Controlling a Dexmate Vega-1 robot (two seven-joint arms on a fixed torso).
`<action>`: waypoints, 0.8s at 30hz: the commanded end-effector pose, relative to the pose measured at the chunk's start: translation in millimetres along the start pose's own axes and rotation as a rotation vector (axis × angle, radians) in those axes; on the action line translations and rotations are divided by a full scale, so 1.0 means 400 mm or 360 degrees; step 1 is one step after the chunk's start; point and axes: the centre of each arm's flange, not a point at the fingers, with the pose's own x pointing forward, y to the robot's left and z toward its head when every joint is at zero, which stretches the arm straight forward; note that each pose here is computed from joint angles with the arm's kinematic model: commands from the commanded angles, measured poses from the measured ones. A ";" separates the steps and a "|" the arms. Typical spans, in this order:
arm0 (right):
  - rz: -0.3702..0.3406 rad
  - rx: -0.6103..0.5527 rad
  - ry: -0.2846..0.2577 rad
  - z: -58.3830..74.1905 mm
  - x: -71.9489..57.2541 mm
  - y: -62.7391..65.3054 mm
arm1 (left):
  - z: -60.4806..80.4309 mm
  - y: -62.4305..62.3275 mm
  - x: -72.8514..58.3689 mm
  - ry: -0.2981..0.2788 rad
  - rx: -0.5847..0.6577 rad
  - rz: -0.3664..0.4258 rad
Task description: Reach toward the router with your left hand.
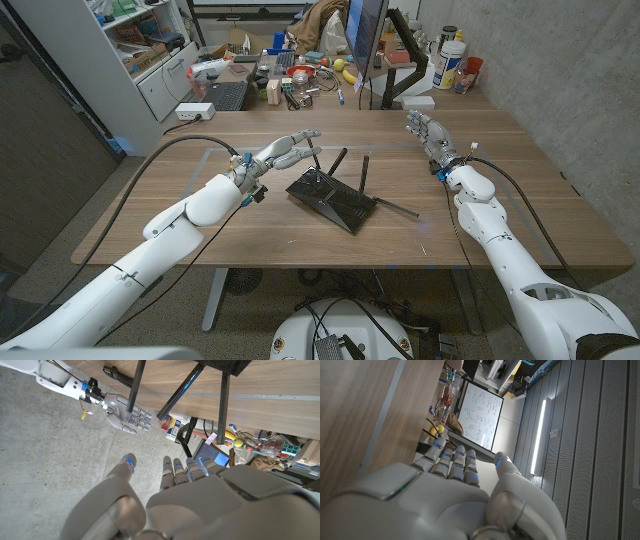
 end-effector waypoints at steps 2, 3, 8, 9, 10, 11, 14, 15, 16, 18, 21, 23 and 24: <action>-0.0007 0.0002 -0.0006 0.001 -0.001 -0.009 | 0.004 -0.014 0.006 0.0011 0.0042 -0.0027; -0.0008 0.0001 -0.0007 0.001 -0.001 -0.010 | 0.004 -0.015 0.007 0.0012 0.0040 -0.0031; -0.0011 -0.0001 -0.0009 0.003 -0.001 -0.015 | 0.005 -0.022 0.008 0.0016 0.0034 -0.0038; -0.0012 -0.0001 -0.0012 0.004 -0.001 -0.016 | 0.004 -0.024 0.008 0.0020 0.0033 -0.0042; -0.0013 -0.0002 -0.0013 0.004 -0.001 -0.016 | 0.004 -0.026 0.008 0.0024 0.0034 -0.0047; -0.0013 -0.0001 -0.0015 0.005 0.000 -0.017 | 0.004 -0.028 0.008 0.0025 0.0034 -0.0054; -0.0012 -0.0001 -0.0016 0.005 0.000 -0.017 | 0.006 -0.032 0.009 0.0026 0.0037 -0.0069; -0.0011 -0.0001 -0.0016 0.005 0.001 -0.017 | 0.007 -0.036 0.009 0.0027 0.0041 -0.0078; -0.0012 -0.0001 -0.0016 0.005 0.001 -0.017 | 0.006 -0.037 0.010 0.0028 0.0041 -0.0084; -0.0012 0.0000 -0.0018 0.006 0.002 -0.018 | 0.005 -0.041 0.011 0.0031 0.0037 -0.0092; -0.0016 0.0001 -0.0021 0.006 0.002 -0.019 | 0.003 -0.047 0.014 0.0039 0.0040 -0.0105; -0.0017 0.0001 -0.0021 0.007 0.001 -0.020 | 0.000 -0.050 0.015 0.0047 0.0035 -0.0113; -0.0016 0.0000 -0.0022 0.007 0.001 -0.020 | -0.001 -0.051 0.015 0.0051 0.0037 -0.0116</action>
